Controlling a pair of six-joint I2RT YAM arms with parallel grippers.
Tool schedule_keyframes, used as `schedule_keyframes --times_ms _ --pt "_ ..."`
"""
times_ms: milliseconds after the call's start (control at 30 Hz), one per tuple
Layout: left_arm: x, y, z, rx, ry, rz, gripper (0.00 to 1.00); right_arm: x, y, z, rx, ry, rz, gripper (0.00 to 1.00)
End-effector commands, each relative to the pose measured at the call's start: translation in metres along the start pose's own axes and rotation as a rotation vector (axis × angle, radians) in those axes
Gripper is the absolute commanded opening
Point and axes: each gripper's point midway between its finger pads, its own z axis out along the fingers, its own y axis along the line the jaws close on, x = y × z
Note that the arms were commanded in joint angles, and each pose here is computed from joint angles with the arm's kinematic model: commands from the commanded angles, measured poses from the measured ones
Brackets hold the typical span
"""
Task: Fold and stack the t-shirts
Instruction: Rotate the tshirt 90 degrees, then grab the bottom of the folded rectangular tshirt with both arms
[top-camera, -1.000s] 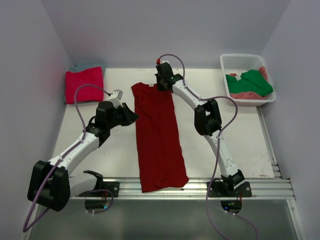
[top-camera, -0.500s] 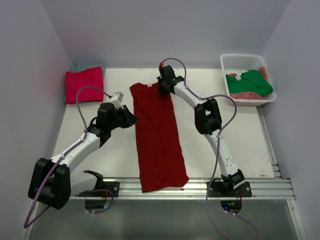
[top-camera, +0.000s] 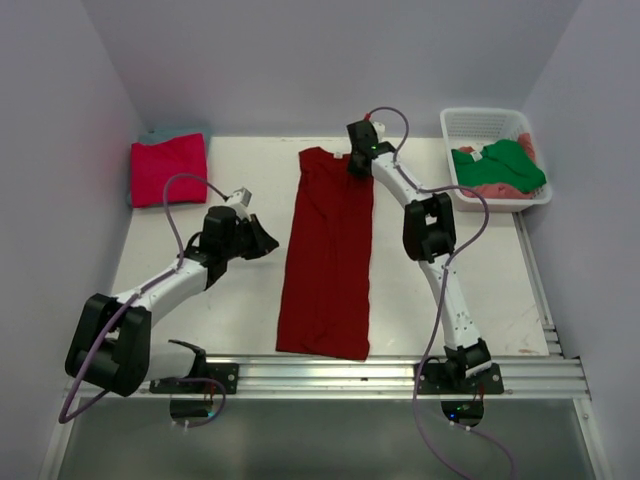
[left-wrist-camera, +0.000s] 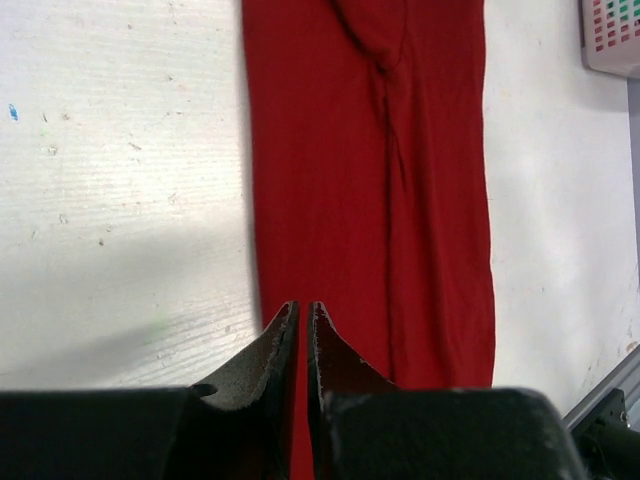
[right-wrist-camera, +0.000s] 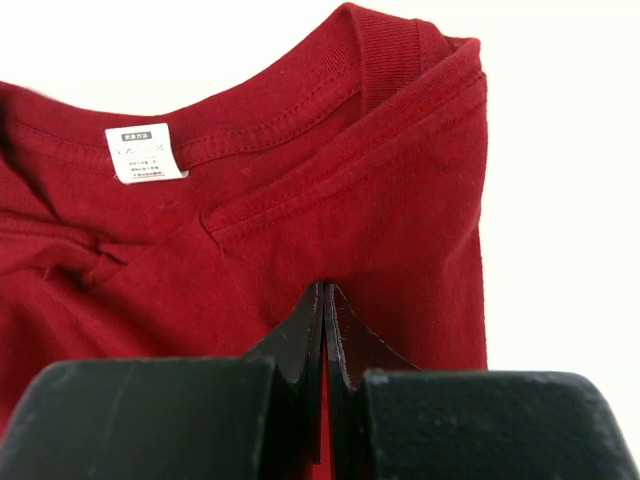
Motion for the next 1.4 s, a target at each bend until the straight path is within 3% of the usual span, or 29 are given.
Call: schedule_keyframes --times_ms 0,33,200,367,467,600,700,800,1033,1367 --pt "-0.008 -0.010 0.007 0.052 -0.031 0.005 0.10 0.006 -0.023 0.015 0.017 0.034 -0.017 0.00" --pt "-0.008 -0.010 0.010 0.055 -0.027 0.001 0.10 0.018 -0.022 0.017 -0.010 0.057 -0.034 0.00" --pt "-0.010 -0.014 0.011 0.076 -0.031 0.000 0.09 -0.019 0.025 -0.001 -0.266 -0.085 -0.063 0.00" --pt "-0.022 -0.021 0.008 0.093 -0.073 0.025 0.09 -0.069 0.064 -0.049 -0.476 -0.243 -0.070 0.00" --pt "-0.028 -0.025 0.009 0.108 -0.098 0.039 0.09 -0.098 0.078 -0.082 -0.564 -0.337 -0.067 0.13" --pt "-0.037 -0.023 0.014 0.097 -0.133 0.059 0.09 -0.118 0.084 -0.121 -0.616 -0.432 -0.070 0.40" --pt "-0.050 -0.026 0.019 0.092 -0.147 0.069 0.09 -0.115 0.088 -0.138 -0.636 -0.440 -0.111 0.51" --pt "-0.056 -0.022 0.026 0.063 -0.152 0.060 0.09 -0.094 0.094 -0.139 -0.672 -0.336 -0.154 0.58" --pt "-0.086 -0.020 0.050 0.012 -0.177 0.004 0.09 -0.007 0.099 -0.100 -0.660 0.001 -0.222 0.56" --pt "-0.115 -0.015 0.081 0.045 -0.186 -0.029 0.08 0.053 0.098 -0.091 -0.687 0.139 -0.237 0.51"
